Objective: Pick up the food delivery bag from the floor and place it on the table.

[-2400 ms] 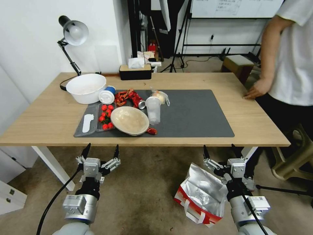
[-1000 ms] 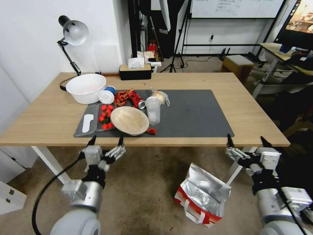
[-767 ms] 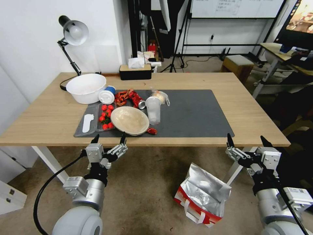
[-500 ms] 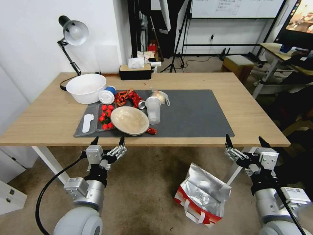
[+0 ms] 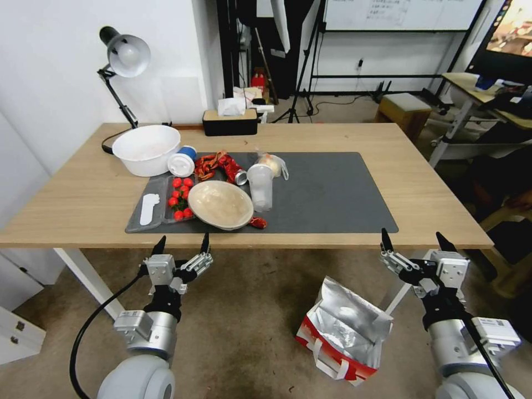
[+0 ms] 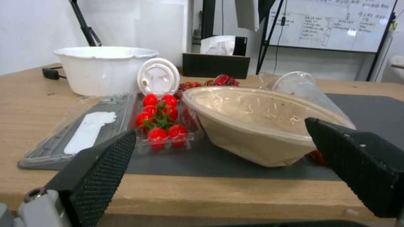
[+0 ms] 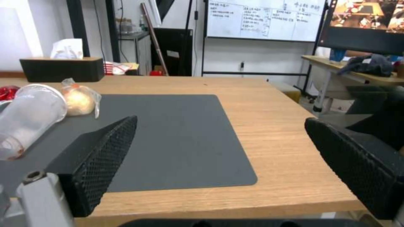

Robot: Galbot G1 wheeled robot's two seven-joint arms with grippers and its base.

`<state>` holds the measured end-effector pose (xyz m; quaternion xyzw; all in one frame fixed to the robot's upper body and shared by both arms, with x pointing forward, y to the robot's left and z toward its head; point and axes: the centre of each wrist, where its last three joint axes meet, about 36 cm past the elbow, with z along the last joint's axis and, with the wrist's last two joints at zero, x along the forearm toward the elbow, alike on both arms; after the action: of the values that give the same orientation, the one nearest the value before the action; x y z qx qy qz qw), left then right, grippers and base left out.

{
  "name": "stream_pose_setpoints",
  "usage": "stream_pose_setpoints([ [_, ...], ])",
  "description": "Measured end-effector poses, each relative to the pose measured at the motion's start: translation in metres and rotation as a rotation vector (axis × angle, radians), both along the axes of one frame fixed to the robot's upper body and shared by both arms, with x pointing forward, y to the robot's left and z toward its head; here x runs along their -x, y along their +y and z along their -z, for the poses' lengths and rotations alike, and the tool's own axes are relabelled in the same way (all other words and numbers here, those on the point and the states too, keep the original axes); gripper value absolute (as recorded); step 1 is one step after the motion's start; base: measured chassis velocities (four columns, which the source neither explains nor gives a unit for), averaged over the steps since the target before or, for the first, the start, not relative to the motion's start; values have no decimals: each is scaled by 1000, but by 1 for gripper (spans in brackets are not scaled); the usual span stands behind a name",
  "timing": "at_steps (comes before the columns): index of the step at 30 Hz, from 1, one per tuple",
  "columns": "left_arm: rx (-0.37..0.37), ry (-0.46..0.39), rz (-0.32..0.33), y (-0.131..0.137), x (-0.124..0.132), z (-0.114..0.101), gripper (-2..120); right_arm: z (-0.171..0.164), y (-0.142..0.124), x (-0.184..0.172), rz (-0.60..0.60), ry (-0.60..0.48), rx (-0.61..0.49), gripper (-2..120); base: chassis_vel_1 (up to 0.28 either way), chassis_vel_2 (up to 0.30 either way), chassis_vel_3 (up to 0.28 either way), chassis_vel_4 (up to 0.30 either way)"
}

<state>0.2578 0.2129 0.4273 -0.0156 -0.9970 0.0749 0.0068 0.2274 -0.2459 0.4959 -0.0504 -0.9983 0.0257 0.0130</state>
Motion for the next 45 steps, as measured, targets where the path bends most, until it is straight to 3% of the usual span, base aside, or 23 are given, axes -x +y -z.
stream_pose_setpoints([
  [45, -43, 4, -4, 5, 0, 14, 100, 6, -1, -3, -9, -20, -16, 100, 0, 0, 0, 0],
])
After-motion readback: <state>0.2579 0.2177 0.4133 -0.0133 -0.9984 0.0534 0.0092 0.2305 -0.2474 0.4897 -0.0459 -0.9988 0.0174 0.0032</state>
